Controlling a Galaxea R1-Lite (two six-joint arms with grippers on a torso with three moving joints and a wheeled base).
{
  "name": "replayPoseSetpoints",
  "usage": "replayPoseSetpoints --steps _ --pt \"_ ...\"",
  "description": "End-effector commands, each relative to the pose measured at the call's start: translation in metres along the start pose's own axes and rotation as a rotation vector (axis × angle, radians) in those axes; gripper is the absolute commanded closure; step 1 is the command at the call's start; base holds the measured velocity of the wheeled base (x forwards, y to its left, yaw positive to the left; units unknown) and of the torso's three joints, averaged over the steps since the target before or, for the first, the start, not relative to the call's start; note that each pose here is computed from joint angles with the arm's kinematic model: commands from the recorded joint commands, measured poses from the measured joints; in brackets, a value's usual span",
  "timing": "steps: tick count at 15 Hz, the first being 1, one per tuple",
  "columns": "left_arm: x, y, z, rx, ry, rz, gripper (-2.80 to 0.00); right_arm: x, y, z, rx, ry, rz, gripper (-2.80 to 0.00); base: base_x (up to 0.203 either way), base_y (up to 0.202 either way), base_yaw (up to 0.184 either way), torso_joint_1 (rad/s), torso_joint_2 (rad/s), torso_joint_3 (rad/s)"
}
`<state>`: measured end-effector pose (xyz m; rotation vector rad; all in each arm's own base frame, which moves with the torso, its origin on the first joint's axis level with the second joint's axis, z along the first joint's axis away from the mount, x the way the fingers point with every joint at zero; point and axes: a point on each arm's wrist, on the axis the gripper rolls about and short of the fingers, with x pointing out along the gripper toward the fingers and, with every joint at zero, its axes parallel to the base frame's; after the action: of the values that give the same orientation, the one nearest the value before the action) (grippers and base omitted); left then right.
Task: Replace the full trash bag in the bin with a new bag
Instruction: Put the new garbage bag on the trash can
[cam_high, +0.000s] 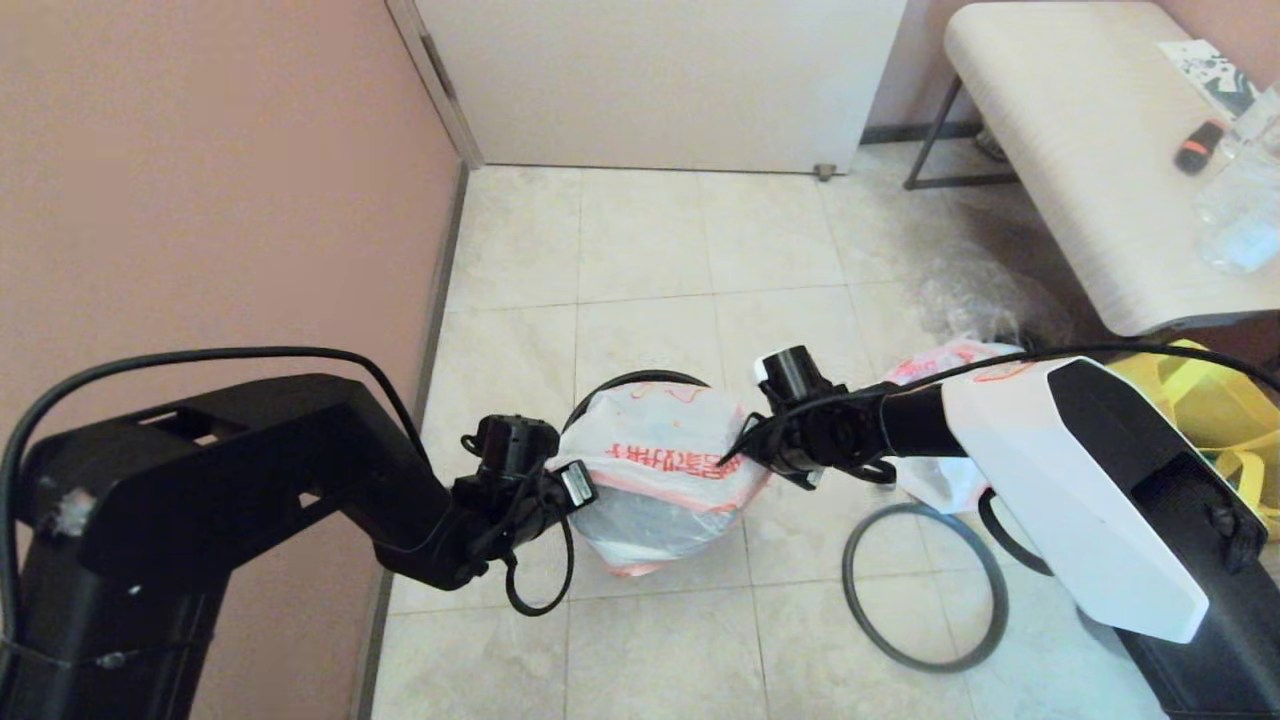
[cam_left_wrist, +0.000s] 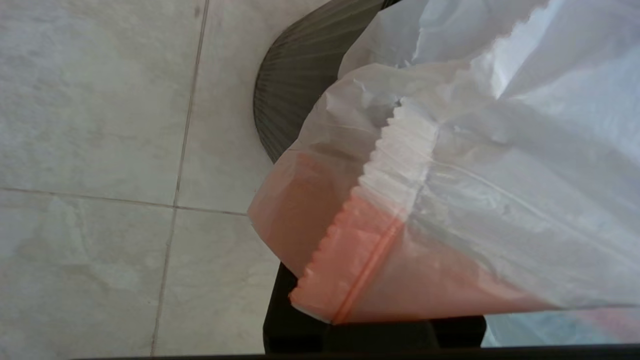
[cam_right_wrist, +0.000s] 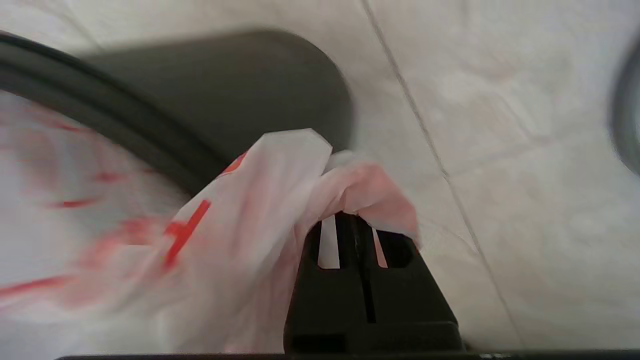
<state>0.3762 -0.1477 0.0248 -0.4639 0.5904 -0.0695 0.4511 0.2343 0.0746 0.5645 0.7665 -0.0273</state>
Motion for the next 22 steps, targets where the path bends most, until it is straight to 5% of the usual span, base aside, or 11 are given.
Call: replayPoseSetpoints --steps 1,13,22 --pt "-0.002 -0.002 -0.002 0.001 0.003 -0.006 0.0 -0.003 0.002 0.006 0.012 -0.022 0.018 0.0 0.0 0.0 0.0 0.0 0.0 0.0" --pt "-0.012 -0.004 -0.017 0.094 0.082 -0.057 0.0 -0.039 0.012 0.028 0.062 -0.071 0.072 0.0 0.0 0.0 0.0 0.0 0.0 0.0" --pt "-0.024 -0.009 -0.022 0.199 0.132 -0.053 0.0 -0.04 0.005 0.015 0.103 -0.027 0.046 0.0 0.0 0.0 0.0 0.0 0.0 0.0"
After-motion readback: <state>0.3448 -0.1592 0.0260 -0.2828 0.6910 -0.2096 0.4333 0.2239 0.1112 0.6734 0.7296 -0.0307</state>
